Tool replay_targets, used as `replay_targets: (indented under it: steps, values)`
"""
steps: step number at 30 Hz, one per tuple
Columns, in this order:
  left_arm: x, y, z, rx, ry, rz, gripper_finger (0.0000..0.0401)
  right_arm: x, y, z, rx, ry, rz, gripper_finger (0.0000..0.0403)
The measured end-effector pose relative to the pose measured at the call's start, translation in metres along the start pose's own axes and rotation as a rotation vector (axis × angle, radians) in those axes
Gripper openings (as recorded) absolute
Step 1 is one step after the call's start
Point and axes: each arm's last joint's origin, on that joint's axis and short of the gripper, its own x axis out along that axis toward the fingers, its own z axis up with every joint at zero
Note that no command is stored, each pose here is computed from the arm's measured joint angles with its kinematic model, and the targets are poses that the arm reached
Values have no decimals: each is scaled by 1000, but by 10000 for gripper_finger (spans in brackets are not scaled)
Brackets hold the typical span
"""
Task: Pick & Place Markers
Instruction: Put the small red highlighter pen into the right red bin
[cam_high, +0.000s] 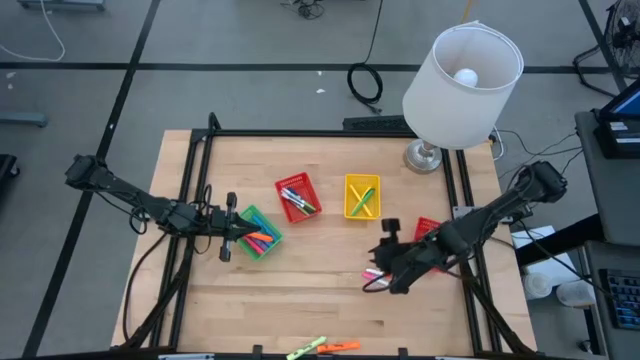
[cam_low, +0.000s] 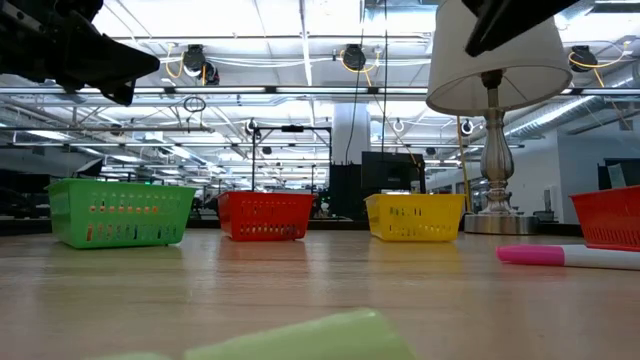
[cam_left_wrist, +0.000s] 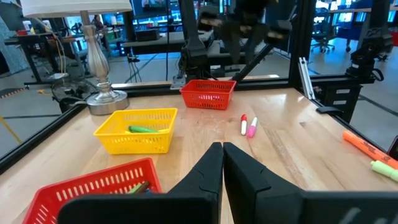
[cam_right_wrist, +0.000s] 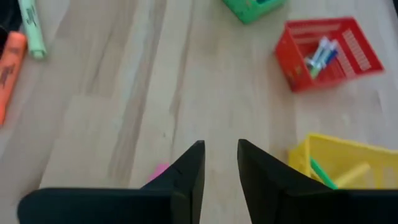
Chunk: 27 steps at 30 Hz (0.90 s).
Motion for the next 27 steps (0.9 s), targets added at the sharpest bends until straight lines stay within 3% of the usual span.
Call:
replay_targets:
  steps: [6, 12, 16, 23, 27]
  values:
    - [0, 0, 0, -18, -1, 0, 21, 31, 10, -18, -68, -103, 22, 82]
    - [0, 0, 1, -20, -7, 0, 21, 53, 12, -49, -24, -234, 36, 78]
    - [0, 0, 1, -15, -7, 0, 21, 63, 8, -66, -9, -210, 28, 75]
    - [0, 0, 1, -7, -6, 0, 21, 68, 2, -74, 23, -180, 16, 73]
    - [0, 0, 0, 5, -3, 0, 21, 67, 5, -72, 43, -169, 121, 73]
